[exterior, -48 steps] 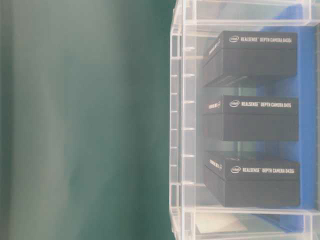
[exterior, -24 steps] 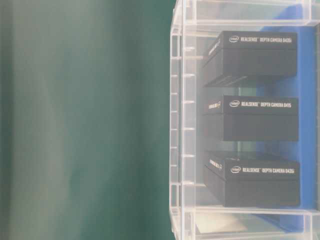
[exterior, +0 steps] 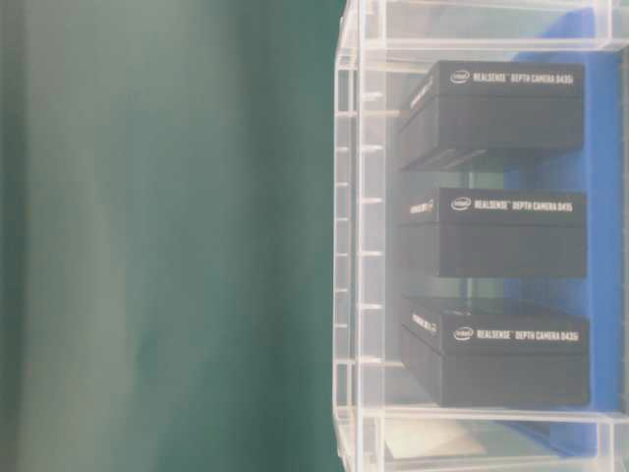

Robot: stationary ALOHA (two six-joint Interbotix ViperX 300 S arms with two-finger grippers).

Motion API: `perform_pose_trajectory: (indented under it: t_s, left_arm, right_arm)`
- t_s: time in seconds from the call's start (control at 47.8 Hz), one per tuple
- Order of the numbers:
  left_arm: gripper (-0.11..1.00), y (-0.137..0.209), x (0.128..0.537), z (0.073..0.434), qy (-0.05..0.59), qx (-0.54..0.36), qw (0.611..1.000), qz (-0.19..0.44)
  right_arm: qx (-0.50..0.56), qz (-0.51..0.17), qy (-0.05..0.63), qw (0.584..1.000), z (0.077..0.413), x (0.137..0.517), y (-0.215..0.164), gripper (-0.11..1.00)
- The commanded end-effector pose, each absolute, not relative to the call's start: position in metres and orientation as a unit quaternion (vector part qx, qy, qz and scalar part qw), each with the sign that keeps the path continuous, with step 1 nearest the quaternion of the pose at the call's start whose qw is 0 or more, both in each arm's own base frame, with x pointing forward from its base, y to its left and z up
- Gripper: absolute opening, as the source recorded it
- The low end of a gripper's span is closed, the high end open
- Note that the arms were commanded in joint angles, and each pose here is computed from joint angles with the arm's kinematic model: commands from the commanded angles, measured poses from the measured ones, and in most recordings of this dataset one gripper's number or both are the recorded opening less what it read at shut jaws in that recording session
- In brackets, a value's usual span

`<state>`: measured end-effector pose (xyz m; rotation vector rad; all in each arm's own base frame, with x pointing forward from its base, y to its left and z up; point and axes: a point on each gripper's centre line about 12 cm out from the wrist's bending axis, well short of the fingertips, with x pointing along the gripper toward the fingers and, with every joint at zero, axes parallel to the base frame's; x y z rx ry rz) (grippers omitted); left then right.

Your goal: Take the box out of the case with both arms.

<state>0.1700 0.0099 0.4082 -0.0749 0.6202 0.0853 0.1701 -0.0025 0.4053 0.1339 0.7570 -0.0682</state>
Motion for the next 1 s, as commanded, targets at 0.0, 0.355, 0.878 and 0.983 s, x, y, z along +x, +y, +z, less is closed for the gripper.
perform_pose_trajectory:
  t_s: [0.0,0.355,0.878,0.983]
  left_arm:
    - [0.00,0.008,0.167,0.404,0.373,-0.045,0.926,0.044]
    - [0.00,0.004,0.158,0.383,0.506,-0.070,0.858,0.059]
    - [0.00,0.005,0.156,0.380,0.408,-0.512,0.677,0.336]
    - [0.00,0.006,0.151,0.377,0.365,-0.598,0.582,0.413]
  right_arm:
    - [0.074,-0.042,0.437,0.895,0.402,0.164,-0.002,0.00]
    - [0.071,-0.059,0.582,0.808,0.378,0.160,-0.003,0.00]
    - [0.459,-0.371,0.492,0.640,0.372,0.161,-0.005,0.00]
    - [0.525,-0.436,0.444,0.581,0.371,0.162,-0.007,0.00]
